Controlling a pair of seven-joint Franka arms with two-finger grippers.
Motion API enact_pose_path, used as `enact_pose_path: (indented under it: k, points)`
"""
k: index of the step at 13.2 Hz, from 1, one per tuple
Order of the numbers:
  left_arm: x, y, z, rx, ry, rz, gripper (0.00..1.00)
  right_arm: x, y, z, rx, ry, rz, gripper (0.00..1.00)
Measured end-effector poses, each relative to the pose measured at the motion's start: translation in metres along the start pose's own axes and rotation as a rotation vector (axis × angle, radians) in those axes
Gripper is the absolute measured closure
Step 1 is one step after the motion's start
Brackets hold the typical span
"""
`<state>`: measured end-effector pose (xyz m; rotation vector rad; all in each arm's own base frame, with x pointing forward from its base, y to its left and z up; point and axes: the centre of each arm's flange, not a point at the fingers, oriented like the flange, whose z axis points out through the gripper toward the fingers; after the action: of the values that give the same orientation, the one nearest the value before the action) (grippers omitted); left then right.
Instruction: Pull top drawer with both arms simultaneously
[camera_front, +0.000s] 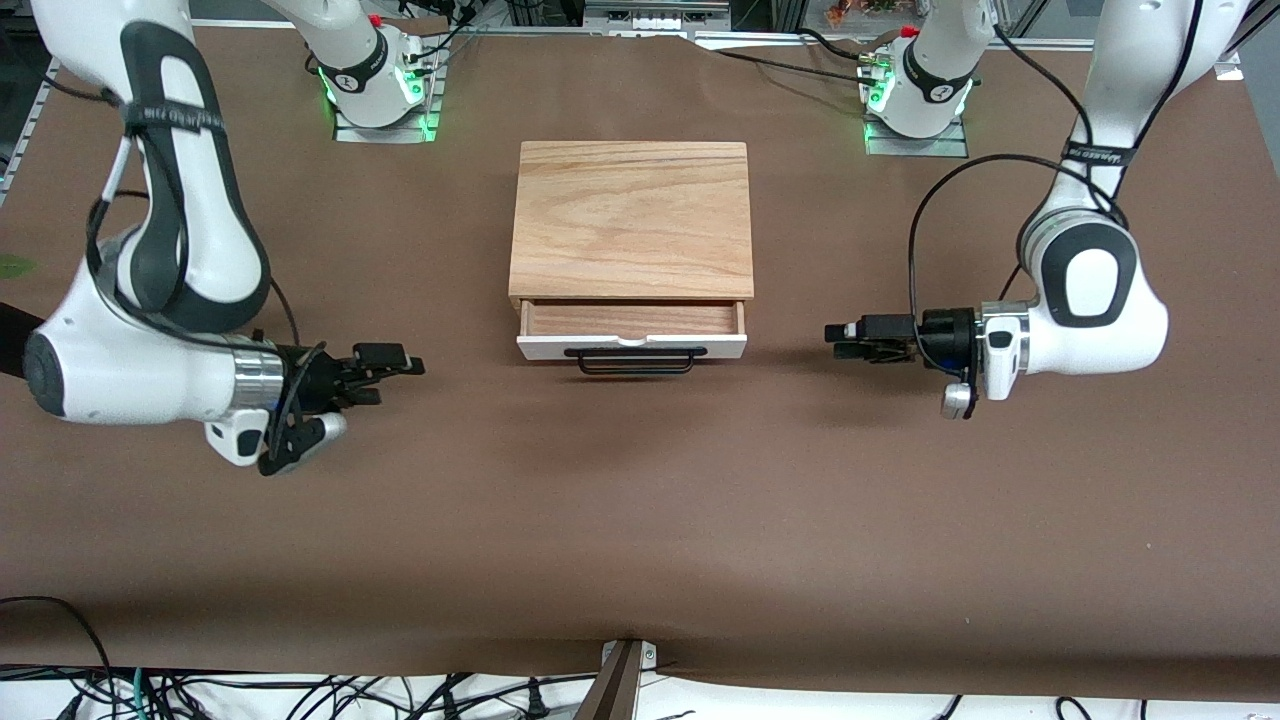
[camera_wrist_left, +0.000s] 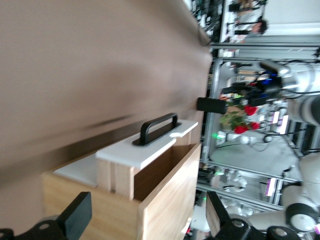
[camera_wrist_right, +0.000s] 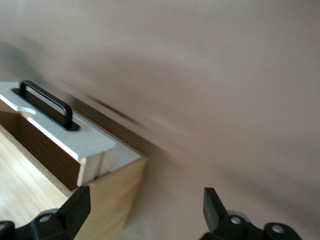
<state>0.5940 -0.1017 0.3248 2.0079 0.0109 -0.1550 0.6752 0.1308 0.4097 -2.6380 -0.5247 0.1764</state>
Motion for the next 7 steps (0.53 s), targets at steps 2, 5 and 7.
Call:
enact_pose_path:
  k: [2, 5, 7]
  points:
    - [-0.011, 0.018, -0.024, 0.116, -0.017, -0.017, 0.00, -0.013, -0.006, -0.028, -0.143, -0.034, -0.006, 0.00]
    - [-0.031, 0.055, -0.055, 0.325, -0.027, -0.036, 0.00, -0.036, -0.019, -0.066, -0.313, -0.089, 0.014, 0.00]
    - [-0.044, 0.074, -0.069, 0.445, -0.030, -0.014, 0.00, -0.051, -0.032, -0.087, -0.375, -0.122, 0.028, 0.00]
